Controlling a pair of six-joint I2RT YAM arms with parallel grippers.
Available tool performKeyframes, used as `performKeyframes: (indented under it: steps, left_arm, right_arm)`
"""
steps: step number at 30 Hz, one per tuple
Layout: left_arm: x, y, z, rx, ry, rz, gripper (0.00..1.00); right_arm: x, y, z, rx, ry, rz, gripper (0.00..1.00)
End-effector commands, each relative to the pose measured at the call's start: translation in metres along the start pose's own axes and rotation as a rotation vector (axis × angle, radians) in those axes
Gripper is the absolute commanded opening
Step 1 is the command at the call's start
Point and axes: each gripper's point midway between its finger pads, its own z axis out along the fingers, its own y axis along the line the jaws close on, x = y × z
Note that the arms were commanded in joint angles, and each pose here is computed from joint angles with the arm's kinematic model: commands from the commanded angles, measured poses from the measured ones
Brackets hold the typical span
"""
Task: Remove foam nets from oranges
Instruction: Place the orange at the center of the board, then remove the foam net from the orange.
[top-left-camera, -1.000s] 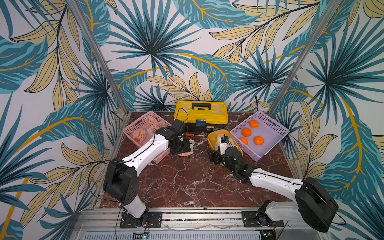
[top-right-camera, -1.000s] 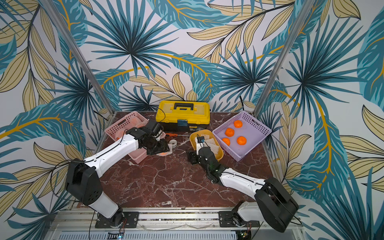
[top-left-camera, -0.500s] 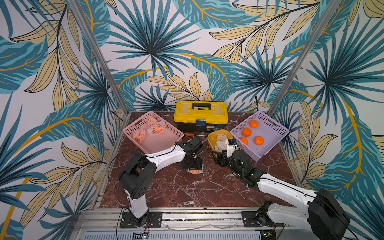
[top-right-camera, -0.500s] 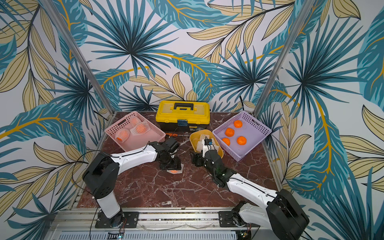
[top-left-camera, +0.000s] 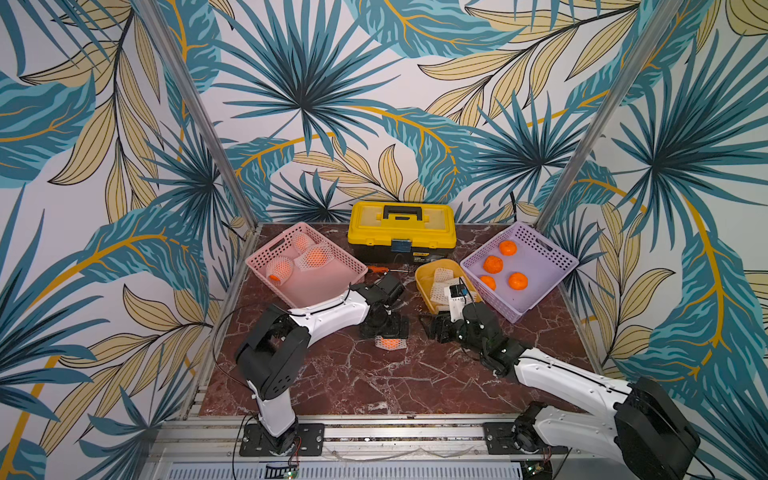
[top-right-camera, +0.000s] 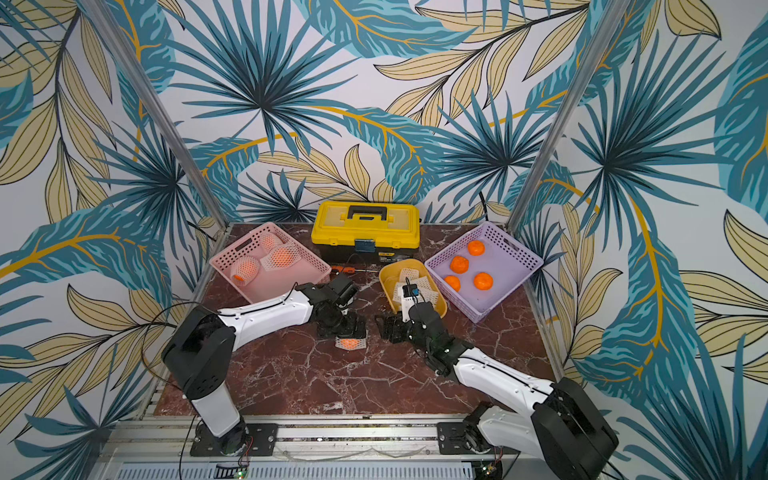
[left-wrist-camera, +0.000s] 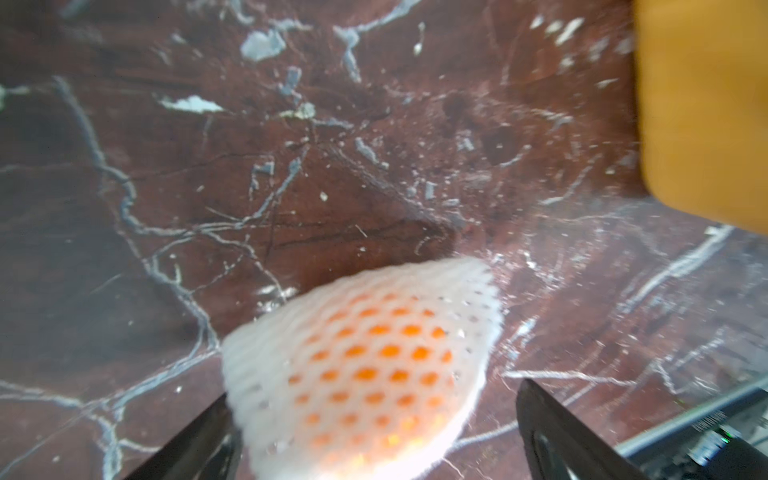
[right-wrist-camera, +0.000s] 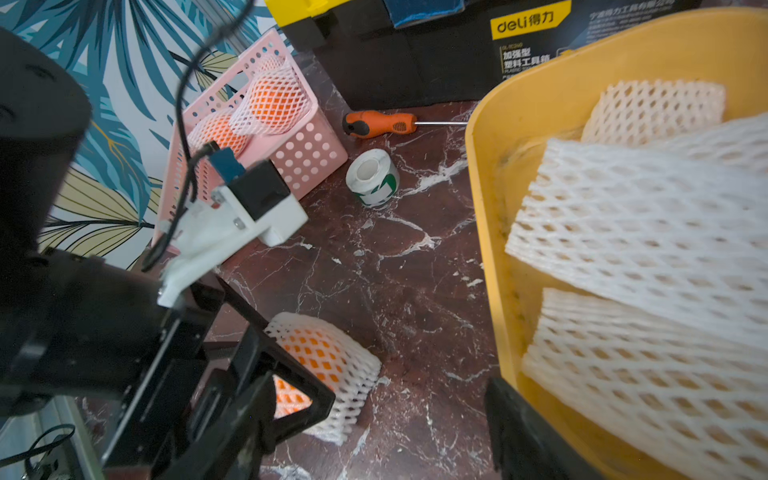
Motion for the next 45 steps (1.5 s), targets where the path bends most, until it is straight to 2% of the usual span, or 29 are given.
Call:
performKeyframes:
  steps: [1, 5, 6, 10, 12, 15, 23, 32, 45]
  left_arm:
    - [-0.009, -0.005, -0.031, 0.050, -0.043, -0.027, 1.00]
    - [-0.016, 0.018, -0.051, 0.062, -0.077, -0.159, 0.99]
    - [-0.017, 0.020, -0.057, 0.074, -0.086, -0.175, 0.95]
    - [-0.013, 0.016, -0.065, 0.120, -0.081, -0.172, 0.68]
    - [-0.007, 0.011, -0.061, 0.141, -0.043, -0.157, 0.59]
    - [0.000, 0.009, -0.051, 0.131, -0.014, -0.139, 0.49]
    - [0.012, 0.018, -0.023, 0.081, 0.048, -0.135, 0.43]
    - [0.018, 0.033, 0.003, 0.014, 0.091, -0.123, 0.41]
    - [0.030, 0.065, 0.016, -0.077, 0.108, -0.146, 0.38]
  right_arm:
    - [0.015, 0.001, -0.005, -0.042, 0.050, 0.016, 0.81]
    - [0.023, 0.010, -0.004, -0.107, 0.084, 0.015, 0.81]
    - [0.026, 0.014, -0.002, -0.134, 0.104, 0.012, 0.80]
    - [0.045, 0.034, 0.011, -0.251, 0.224, 0.024, 0.77]
    - [0.057, 0.040, 0.021, -0.293, 0.305, 0.039, 0.72]
    - [0.071, 0.039, 0.034, -0.308, 0.358, 0.055, 0.68]
    - [0.082, 0.039, 0.054, -0.331, 0.389, 0.078, 0.69]
    - [0.083, 0.041, 0.066, -0.354, 0.380, 0.108, 0.75]
    - [0.083, 0.048, 0.077, -0.414, 0.362, 0.148, 0.73]
